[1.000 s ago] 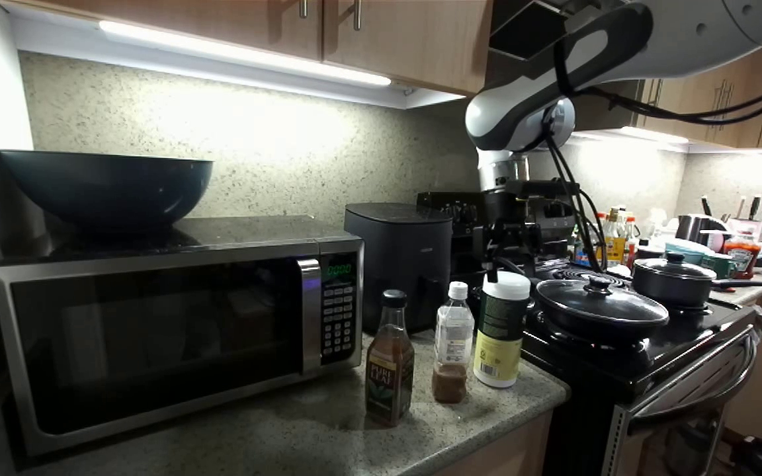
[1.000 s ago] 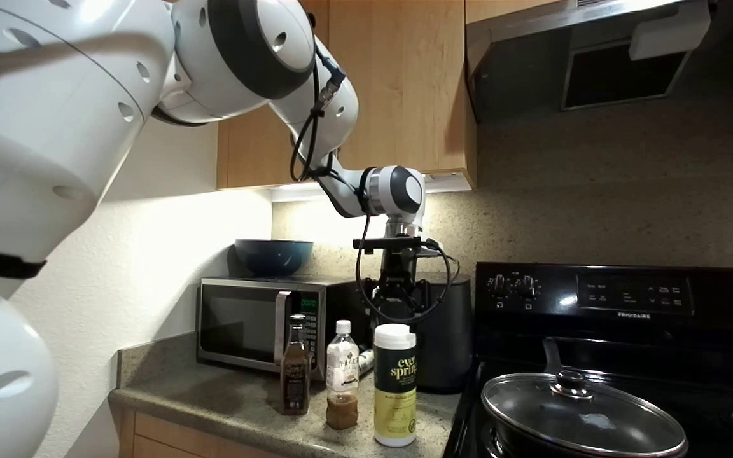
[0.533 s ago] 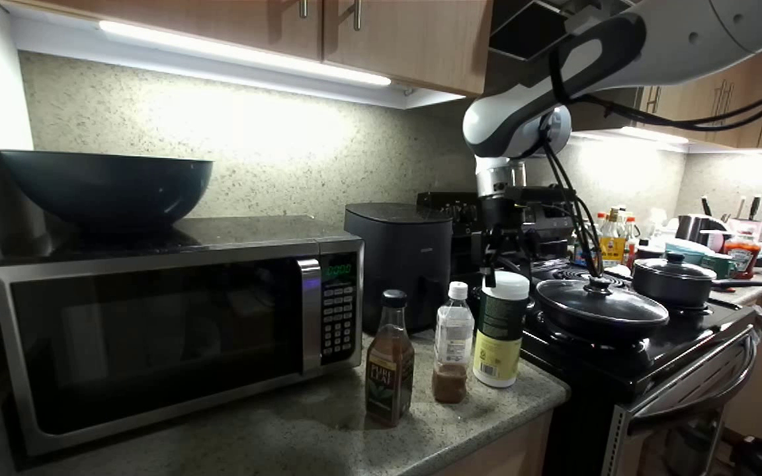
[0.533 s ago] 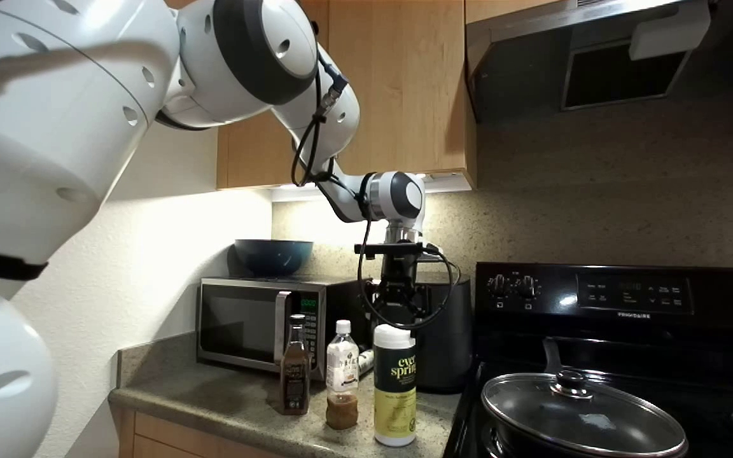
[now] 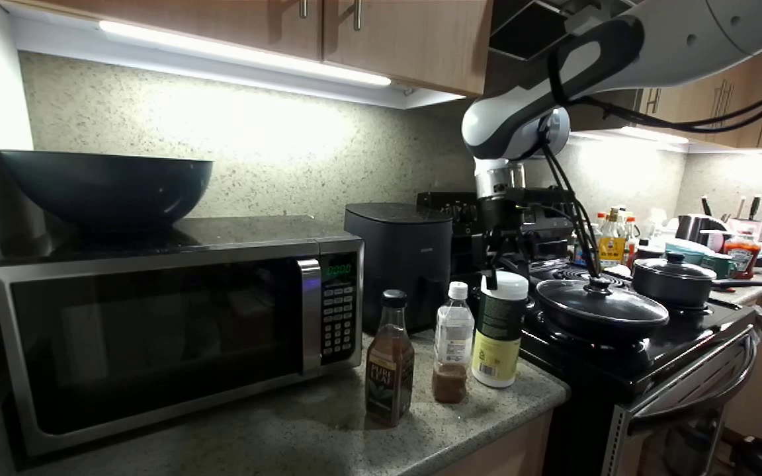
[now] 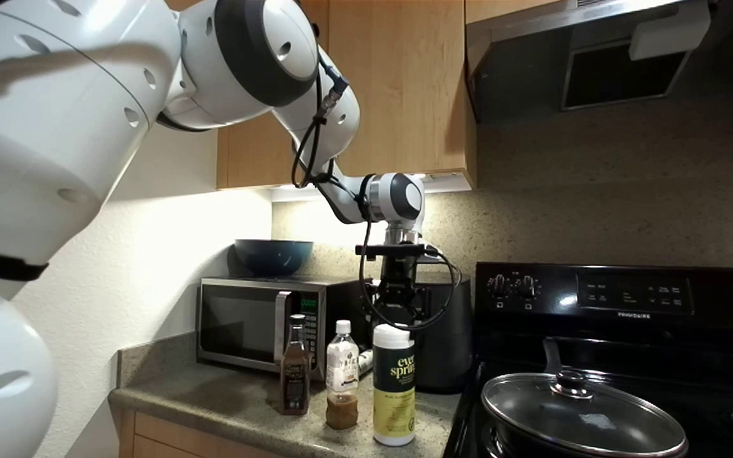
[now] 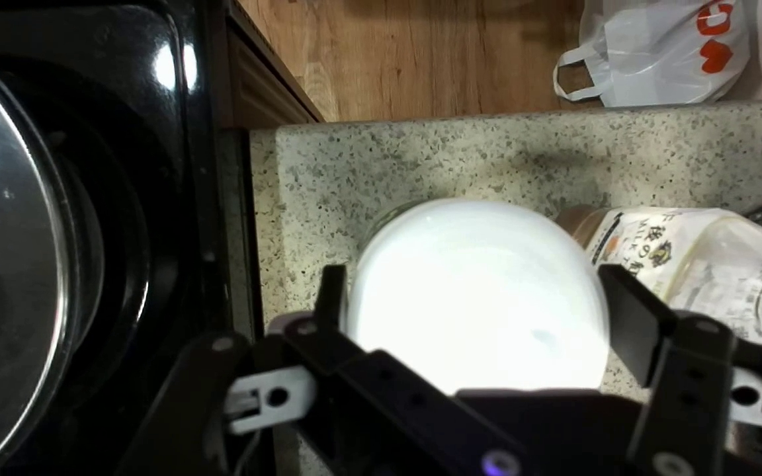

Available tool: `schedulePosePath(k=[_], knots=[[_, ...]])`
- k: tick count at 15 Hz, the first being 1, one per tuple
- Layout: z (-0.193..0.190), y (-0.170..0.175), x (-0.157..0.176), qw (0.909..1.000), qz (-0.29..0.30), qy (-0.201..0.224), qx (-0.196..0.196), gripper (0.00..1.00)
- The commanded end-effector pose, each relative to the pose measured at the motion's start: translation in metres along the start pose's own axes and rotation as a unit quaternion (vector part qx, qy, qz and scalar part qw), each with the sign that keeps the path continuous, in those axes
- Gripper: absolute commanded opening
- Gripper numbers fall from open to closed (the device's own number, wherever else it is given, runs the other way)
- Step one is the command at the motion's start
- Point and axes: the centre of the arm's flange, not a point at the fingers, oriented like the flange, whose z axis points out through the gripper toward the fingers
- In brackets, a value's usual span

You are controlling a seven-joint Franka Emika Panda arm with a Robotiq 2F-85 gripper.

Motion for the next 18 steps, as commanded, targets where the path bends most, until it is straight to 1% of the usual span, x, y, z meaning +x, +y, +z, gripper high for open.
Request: schedulePosePath(k=[1,3,5,9,11,14,18], knots=[[-0.002,0.003,0.002,0.9998,-0.02,0.009,0.001,0.67],[-0.005,0.001,0.002,0.9997,-0.018,0.015,-0.002,0.67],[-0.013,-0.004,0.004,0.9993,-0.018,0.03,-0.012,0.67],[-0.037,-0.016,0.013,0.9971,-0.026,0.068,-0.024,0.67],[-0.05,-0.022,0.016,0.9963,-0.032,0.076,-0.024,0.67],[-0.065,-0.035,0.021,0.9955,-0.042,0.078,-0.034,0.67],[-0.079,-0.059,0.025,0.9942,-0.055,0.047,-0.08,0.67]])
